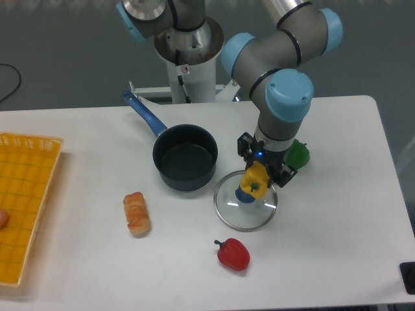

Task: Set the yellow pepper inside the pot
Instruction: 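Lift the held yellow pepper up off the glass lid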

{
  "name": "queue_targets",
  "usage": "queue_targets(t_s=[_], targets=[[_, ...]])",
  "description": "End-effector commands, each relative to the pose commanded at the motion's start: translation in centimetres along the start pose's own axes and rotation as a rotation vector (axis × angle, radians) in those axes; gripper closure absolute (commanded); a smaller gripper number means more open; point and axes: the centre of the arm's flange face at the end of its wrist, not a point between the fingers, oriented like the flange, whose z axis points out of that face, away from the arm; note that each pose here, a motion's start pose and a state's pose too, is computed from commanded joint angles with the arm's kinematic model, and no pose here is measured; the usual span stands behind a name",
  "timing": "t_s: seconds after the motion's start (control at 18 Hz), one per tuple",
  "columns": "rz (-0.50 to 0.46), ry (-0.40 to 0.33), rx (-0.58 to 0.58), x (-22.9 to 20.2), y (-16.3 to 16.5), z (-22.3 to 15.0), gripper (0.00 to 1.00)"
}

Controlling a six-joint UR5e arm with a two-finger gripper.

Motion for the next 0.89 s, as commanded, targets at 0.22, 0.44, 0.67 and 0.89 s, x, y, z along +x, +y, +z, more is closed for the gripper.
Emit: queue_targets(t_s=[0.22,0.44,0.67,0.89], targets=[[-0.002,0.005,0.0,0.2,-0.1,0.3,0.41],[-0.009,0.004,0.0,0.3,-0.2,0.3,0.41],[-0.042,0.008,-0.001,1.2,-1.5,0.2,0.41],[-0.093,0.014,-0.006,2.2,-3.0,0.6,0.41]])
